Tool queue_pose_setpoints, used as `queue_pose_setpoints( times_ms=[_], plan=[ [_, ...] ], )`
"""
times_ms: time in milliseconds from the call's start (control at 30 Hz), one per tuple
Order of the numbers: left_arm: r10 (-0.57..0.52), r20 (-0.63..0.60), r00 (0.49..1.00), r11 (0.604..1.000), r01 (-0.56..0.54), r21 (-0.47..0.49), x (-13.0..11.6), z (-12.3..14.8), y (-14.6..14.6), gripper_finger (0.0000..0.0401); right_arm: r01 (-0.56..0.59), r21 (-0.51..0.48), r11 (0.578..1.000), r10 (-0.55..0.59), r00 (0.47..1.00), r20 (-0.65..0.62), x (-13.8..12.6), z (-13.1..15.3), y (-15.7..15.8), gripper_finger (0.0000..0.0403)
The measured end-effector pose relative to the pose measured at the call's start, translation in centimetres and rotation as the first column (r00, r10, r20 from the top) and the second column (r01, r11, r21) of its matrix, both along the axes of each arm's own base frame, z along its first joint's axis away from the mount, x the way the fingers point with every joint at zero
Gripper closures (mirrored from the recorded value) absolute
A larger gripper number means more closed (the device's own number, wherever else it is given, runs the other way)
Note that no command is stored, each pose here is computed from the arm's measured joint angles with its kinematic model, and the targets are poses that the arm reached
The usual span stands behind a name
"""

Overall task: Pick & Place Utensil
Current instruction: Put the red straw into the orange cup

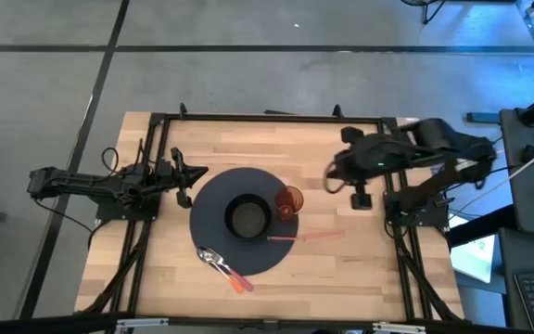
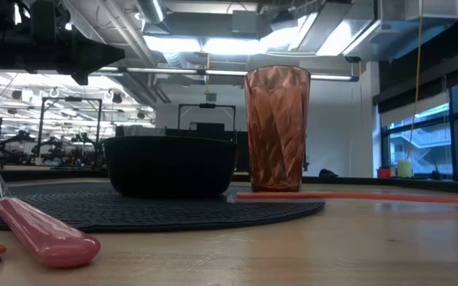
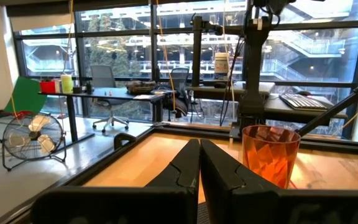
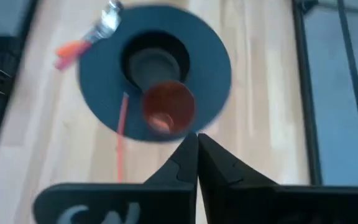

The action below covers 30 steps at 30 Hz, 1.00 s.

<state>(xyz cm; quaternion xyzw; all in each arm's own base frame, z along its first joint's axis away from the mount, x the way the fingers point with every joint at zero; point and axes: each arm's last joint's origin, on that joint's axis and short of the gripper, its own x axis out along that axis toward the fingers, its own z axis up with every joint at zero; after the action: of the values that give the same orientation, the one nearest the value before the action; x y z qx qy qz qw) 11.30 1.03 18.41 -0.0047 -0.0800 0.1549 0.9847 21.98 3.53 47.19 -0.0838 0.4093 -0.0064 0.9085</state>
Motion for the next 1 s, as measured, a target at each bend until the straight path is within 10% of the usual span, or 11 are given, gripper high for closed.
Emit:
queue_pose_setpoints(
  times_ms=[700,1000],
  plan=[
    [0.003,0.000,1.000,1.000,-0.003,0.000,0.0,0.0,0.0,0.0393,-0.267,0.160,0.950,0.120,0.790,0.602,-5.4,-12.4,-0.3,0.0399],
    [0.055,-0.025,0.998,0.998,-0.055,-0.008,0.0,-0.2,0.2,0.0393,-0.127,0.304,0.944,-0.054,0.851,0.522,-7.2,-17.9,-0.9,0.0398]
  ],
)
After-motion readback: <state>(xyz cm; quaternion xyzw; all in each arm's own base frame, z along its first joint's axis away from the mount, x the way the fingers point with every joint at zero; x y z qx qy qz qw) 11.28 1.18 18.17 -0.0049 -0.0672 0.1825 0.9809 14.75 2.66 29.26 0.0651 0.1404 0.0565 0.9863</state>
